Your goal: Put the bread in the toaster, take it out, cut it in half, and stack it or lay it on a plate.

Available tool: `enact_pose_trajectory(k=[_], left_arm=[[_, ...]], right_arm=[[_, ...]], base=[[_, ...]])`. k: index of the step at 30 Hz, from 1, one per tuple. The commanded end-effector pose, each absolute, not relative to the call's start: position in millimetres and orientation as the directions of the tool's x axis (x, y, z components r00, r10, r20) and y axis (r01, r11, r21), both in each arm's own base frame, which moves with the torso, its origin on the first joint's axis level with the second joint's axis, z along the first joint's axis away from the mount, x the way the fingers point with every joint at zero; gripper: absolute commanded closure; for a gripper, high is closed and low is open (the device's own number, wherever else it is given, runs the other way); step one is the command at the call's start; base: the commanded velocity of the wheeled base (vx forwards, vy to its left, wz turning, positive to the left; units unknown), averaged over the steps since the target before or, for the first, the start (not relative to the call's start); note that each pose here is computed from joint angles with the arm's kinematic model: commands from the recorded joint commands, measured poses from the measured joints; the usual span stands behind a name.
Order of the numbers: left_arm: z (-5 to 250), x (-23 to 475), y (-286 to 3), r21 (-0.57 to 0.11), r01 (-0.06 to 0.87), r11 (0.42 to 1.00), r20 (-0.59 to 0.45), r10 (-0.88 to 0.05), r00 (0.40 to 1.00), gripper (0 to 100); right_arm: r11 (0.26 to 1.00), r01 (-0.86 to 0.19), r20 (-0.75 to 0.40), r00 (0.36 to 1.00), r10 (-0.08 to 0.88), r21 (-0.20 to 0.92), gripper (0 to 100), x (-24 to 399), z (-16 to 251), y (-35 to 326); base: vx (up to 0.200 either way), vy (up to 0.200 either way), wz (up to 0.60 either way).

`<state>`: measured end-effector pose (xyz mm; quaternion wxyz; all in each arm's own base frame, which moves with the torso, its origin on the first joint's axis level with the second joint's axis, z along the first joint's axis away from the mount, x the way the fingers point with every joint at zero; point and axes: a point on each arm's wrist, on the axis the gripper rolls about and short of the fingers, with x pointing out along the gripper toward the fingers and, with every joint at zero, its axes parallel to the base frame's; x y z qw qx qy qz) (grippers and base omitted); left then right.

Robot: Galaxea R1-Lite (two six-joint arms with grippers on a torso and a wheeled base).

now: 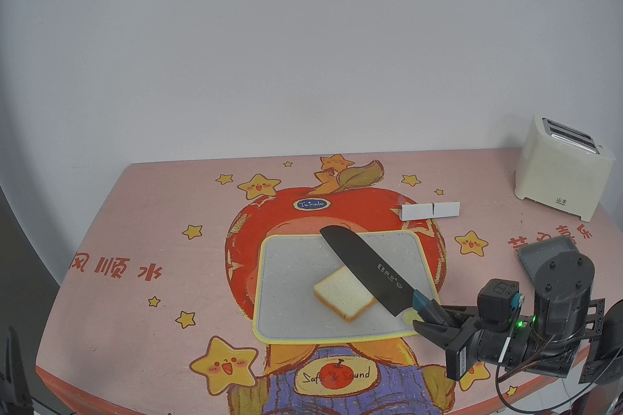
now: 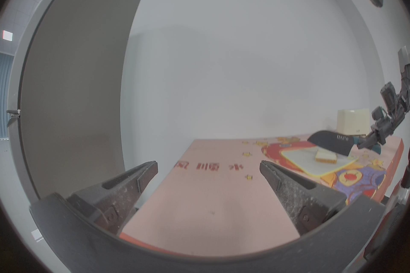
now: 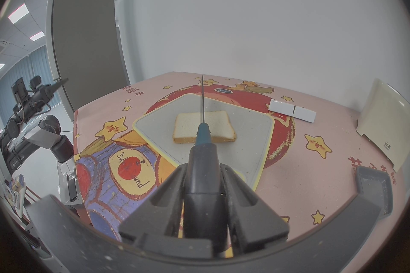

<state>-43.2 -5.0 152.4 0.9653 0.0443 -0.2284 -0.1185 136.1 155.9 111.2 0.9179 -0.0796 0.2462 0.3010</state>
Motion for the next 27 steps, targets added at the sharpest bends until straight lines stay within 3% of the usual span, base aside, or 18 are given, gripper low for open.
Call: enact_pose_trajectory(k=[1, 7, 11, 17, 27], left_arm=[[217.2, -27.8, -6.6, 0.167, 0.298, 0.940, 0.394, -0.341, 0.853, 0], [263.4, -3.1, -9.3, 0.190, 0.401, 0.896, 0.353, -0.443, 0.824, 0], [277.0, 17.0, -12.0, 0.207, 0.495, 0.844, 0.294, -0.536, 0.791, 0], [297.8, 49.9, -15.3, 0.211, 0.603, 0.770, 0.227, -0.638, 0.736, 0], [296.1, 81.1, -18.1, 0.174, 0.692, 0.701, 0.145, -0.713, 0.686, 0]], right_arm=[[0.806, -0.592, -0.481, 0.704, 0.523, 0.010, 100, 135.0, 115.9, 154.7], [0.805, -0.592, -0.440, 0.718, 0.540, 0.022, 100, 138.4, 126.5, 158.8], [0.811, -0.584, -0.447, 0.722, 0.528, 0.015, 100, 140.2, 126.9, 157.4], [0.814, -0.579, -0.422, 0.748, 0.513, -0.037, 100, 149.2, 149.1, 156.2], [0.807, -0.588, -0.528, 0.705, 0.473, -0.061, 100, 146.9, 192.1, 152.6]], base=[[0.000, 0.000, 0.00], [0.000, 0.000, 0.00], [0.000, 0.000, 0.00], [0.000, 0.000, 0.00], [0.000, 0.000, 0.00]])
